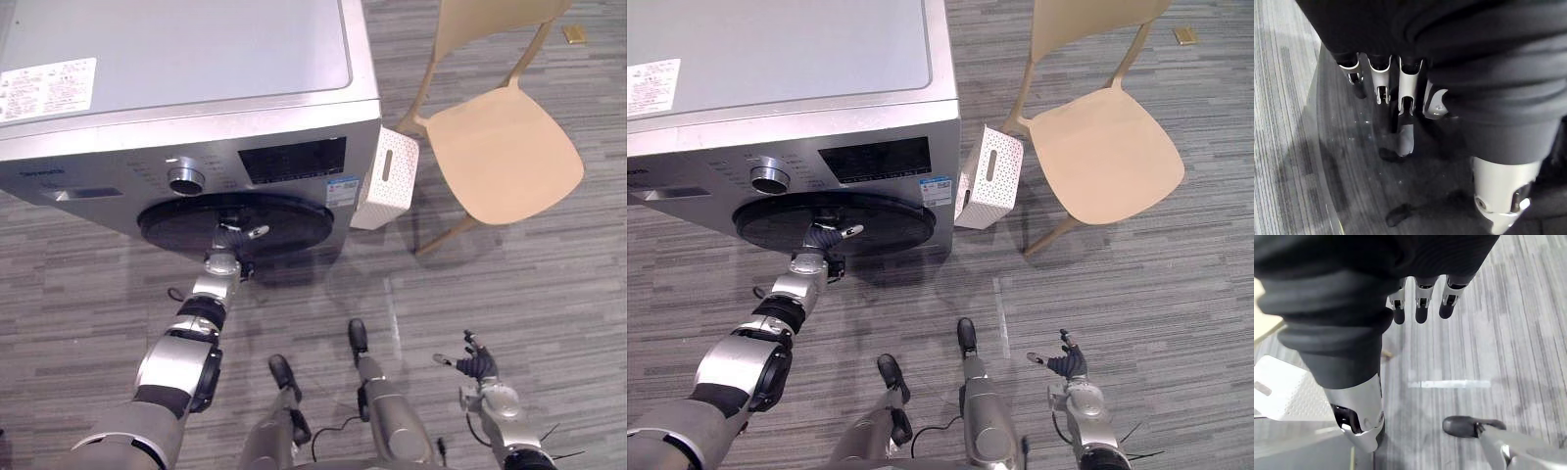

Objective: Pick up the laundry basket with both hands and put the clothes into the washing machine.

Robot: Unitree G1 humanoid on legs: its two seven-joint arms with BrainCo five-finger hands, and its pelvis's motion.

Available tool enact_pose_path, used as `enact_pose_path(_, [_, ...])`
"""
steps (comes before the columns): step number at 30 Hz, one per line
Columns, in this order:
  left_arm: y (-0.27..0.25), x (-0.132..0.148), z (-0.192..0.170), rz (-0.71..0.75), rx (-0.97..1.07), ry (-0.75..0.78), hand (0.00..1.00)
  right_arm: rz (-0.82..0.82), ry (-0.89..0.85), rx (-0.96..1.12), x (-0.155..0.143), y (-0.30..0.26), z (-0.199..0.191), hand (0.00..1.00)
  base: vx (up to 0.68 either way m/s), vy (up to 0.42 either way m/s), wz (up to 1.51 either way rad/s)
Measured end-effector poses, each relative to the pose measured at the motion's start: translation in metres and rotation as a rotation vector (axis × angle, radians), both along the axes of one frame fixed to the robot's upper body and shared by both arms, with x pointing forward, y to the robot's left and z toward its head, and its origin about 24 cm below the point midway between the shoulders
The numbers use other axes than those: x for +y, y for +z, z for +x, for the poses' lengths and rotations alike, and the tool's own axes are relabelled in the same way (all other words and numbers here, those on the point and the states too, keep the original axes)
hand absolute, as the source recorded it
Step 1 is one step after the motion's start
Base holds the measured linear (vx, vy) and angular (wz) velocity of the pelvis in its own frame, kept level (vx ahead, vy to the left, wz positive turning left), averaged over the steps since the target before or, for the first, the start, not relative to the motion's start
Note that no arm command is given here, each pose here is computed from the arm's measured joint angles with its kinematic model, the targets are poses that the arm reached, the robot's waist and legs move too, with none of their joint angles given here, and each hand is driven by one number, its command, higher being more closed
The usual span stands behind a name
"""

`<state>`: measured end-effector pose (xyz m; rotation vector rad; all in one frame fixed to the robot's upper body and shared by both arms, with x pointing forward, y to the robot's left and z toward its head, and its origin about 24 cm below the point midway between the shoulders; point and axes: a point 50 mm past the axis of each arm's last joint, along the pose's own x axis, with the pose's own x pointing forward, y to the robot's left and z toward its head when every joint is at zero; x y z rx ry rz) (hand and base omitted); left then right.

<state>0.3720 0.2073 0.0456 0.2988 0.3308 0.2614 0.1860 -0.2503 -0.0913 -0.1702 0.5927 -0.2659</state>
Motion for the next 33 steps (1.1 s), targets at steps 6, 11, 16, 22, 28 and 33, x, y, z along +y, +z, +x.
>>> enact_pose_path(6, [-0.021, -0.028, -0.028, 0.001, -0.103, -0.109, 0.0, 0.059, -0.019, 0.008, 0.018, -0.01, -0.01, 0.0, 0.03, 0.024, 0.26])
enact_pose_path(11, [-0.077, -0.052, -0.103, -0.163, -0.042, -0.127, 0.0, 0.056, -0.094, 0.107, 0.019, -0.027, -0.029, 0.0, 0.05, 0.053, 0.73])
enact_pose_path(16, [-0.126, -0.04, -0.166, -0.281, 0.15, -0.017, 0.0, 0.017, -0.06, 0.128, 0.017, -0.026, -0.027, 0.0, 0.06, 0.103, 1.21])
enact_pose_path(22, [-0.164, -0.011, -0.206, -0.262, 0.342, 0.124, 0.0, 0.01, 0.02, 0.079, 0.028, -0.016, 0.004, 0.0, 0.15, 0.116, 0.92])
enact_pose_path(28, [-0.193, 0.003, -0.272, -0.247, 0.558, 0.24, 0.0, 0.051, 0.201, 0.052, 0.08, -0.014, 0.025, 0.0, 0.15, 0.078, 0.43])
enact_pose_path(33, [-0.193, 0.011, -0.28, -0.229, 0.578, 0.256, 0.0, 0.062, 0.364, 0.046, 0.11, -0.012, 0.029, 0.0, 0.26, 0.053, 0.99])
